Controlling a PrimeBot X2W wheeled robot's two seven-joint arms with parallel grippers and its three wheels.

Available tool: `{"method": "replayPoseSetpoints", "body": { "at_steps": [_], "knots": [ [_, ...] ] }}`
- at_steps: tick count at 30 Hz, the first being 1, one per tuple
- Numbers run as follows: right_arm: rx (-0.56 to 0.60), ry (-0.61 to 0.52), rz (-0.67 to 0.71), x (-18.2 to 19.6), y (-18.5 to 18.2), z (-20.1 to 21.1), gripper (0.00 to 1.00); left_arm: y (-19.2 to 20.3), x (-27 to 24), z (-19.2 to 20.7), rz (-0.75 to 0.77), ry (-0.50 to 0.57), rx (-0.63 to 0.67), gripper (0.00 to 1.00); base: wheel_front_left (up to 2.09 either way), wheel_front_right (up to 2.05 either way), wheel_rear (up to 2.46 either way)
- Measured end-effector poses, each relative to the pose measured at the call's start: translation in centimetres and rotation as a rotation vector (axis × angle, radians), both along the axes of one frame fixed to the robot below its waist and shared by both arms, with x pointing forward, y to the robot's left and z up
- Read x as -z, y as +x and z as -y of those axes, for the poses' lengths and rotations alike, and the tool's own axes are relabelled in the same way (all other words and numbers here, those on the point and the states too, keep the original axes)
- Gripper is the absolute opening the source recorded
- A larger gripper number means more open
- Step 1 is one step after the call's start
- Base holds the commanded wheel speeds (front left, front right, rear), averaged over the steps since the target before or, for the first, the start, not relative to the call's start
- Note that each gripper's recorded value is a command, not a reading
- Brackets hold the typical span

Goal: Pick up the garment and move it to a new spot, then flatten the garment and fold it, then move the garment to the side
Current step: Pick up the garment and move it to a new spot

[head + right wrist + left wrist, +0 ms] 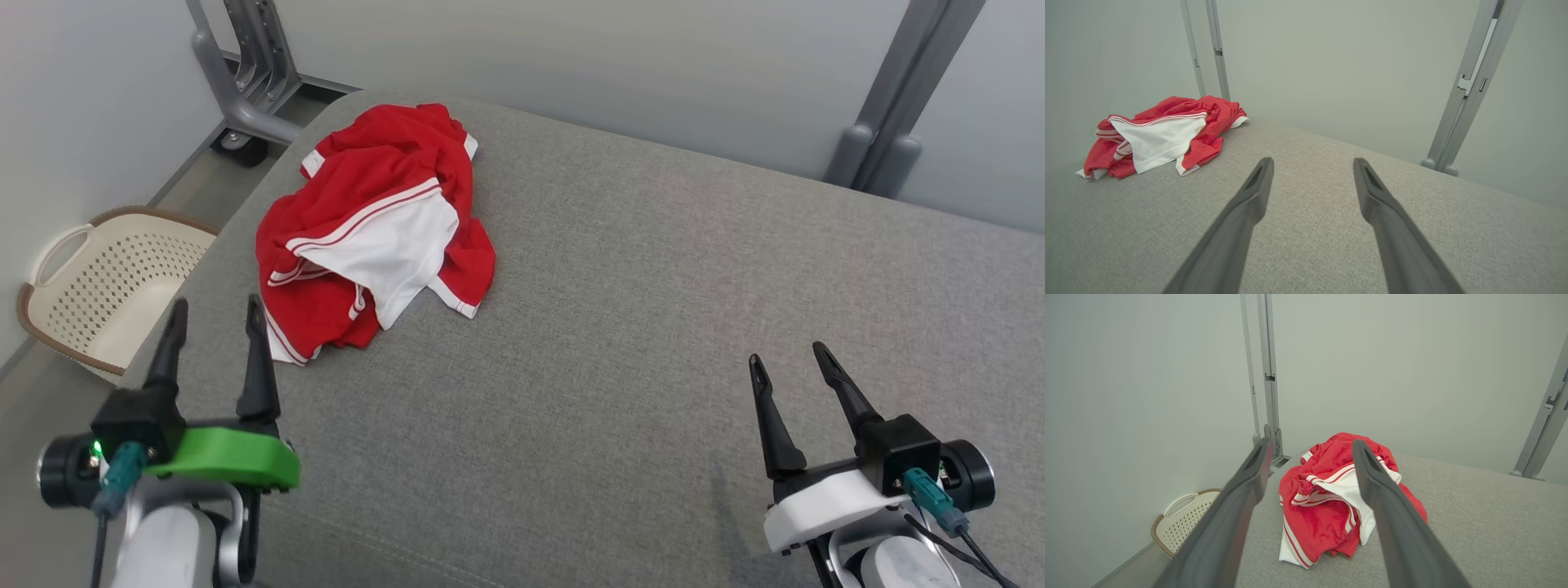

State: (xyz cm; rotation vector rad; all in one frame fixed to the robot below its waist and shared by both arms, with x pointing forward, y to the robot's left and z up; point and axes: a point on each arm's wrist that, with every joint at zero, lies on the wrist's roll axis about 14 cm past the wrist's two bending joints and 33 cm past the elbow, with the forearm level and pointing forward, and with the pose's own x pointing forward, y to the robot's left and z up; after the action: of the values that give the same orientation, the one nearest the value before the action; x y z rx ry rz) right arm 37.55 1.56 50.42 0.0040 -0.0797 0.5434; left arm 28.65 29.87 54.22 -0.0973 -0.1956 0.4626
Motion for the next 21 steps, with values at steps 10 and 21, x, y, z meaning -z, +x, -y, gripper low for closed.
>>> {"method": "replayPoseSetpoints", "body": {
  "at_steps": [10,21],
  "knots": [
    [0.006,-0.006,0.016,0.2,1.7,0.8,1.00,7.0,-4.2,-1.6,-0.014,0.036,0.130,1.00,0.00,0.00,0.00],
    [0.065,-0.038,0.012,1.6,4.1,3.8,1.00,12.4,1.4,-5.4,-0.312,-0.069,0.123,1.00,0.00,0.00,0.00]
  ]
}}
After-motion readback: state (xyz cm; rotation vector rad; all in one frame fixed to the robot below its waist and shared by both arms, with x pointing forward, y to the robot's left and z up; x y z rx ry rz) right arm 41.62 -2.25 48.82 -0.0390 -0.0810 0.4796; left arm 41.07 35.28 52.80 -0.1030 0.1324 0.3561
